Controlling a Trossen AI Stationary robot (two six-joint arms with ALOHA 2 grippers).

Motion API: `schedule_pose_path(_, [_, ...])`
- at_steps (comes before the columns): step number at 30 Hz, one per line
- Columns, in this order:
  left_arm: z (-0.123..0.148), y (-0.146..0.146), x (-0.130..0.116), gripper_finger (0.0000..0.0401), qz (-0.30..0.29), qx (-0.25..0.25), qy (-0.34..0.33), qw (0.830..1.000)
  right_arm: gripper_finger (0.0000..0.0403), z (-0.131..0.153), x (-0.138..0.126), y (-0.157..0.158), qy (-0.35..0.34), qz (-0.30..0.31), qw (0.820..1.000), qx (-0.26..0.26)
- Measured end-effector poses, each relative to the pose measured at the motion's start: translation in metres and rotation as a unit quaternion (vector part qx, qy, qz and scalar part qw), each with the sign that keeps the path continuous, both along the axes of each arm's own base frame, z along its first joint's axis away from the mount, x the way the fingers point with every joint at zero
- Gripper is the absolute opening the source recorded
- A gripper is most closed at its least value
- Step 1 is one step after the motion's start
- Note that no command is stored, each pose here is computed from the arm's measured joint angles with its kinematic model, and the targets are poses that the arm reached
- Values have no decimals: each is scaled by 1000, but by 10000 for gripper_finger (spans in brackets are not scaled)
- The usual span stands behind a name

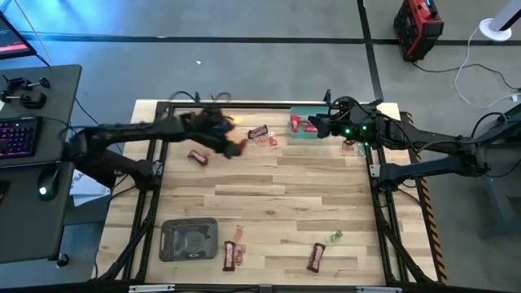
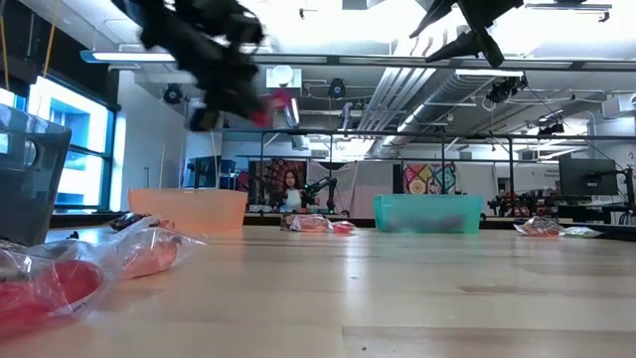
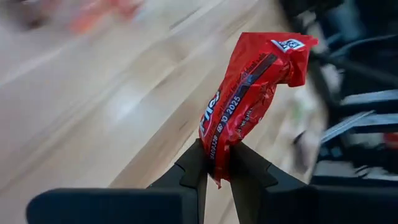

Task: Sort candy by brand, put in halloween buckets
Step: Put the red chocolate bar into the blue bin, then put the brown chocolate bar into the black bin

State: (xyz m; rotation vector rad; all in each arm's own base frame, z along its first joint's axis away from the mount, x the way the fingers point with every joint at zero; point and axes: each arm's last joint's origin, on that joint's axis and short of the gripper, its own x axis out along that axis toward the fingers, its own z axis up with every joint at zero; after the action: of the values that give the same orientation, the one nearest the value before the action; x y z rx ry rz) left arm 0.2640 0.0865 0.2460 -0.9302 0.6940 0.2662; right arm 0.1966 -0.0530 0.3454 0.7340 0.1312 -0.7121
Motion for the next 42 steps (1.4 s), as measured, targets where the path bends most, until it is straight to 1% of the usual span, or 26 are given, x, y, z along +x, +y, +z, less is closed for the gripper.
schedule_pose_path(1, [-6, 1, 13, 42, 1, -4, -14, 1000, 227, 0, 0, 0, 0, -2, 1000, -1])
schedule_pose_path(4, [-23, 5, 51, 42, -3, -14, -27, 1000, 227, 0, 0, 0, 0, -6, 1000, -3])
schedule_pose_path(6, [-31, 10, 75, 42, -25, -11, -27, 999, 227, 0, 0, -1, 1, -11, 1000, -5])
schedule_pose_path(9, [-39, 21, 113, 42, -62, 28, -31, 997, 227, 0, 0, -1, 1, -14, 1000, -6])
schedule_pose_path(12, [-40, 38, 148, 42, -89, 77, -52, 992, 227, 0, -1, -1, 3, -14, 1000, -5])
schedule_pose_path(15, [-37, 59, 176, 42, -87, 106, -74, 988, 227, -1, -1, -1, 8, -14, 1000, -4])
schedule_pose_path(18, [-36, 79, 195, 43, -75, 117, -89, 986, 227, -2, -1, -1, 12, -19, 1000, -4])
schedule_pose_path(22, [-30, 102, 207, 44, -49, 134, -102, 984, 227, -2, -2, -1, 12, -22, 1000, -5])
schedule_pose_path(26, [-29, 118, 205, 58, -19, 147, -75, 986, 227, -2, -2, -1, 6, -26, 1000, 5])
schedule_pose_path(30, [-25, 130, 199, 99, -5, 175, -66, 982, 227, -2, -2, -1, 5, -28, 1000, 6])
schedule_pose_path(34, [-22, 137, 195, 153, 3, 178, -68, 982, 227, -2, -2, -1, 4, -34, 999, 4])
schedule_pose_path(37, [-22, 137, 194, 190, -2, 158, -69, 985, 227, -2, -2, -1, 5, -38, 999, 2])
schedule_pose_path(40, [-20, 133, 194, 215, -46, 110, -93, 989, 227, -2, -2, -2, 5, -39, 999, 1])
schedule_pose_path(42, [-13, 133, 190, 221, -84, 73, -117, 987, 227, -2, -2, -1, 6, -38, 999, 0])
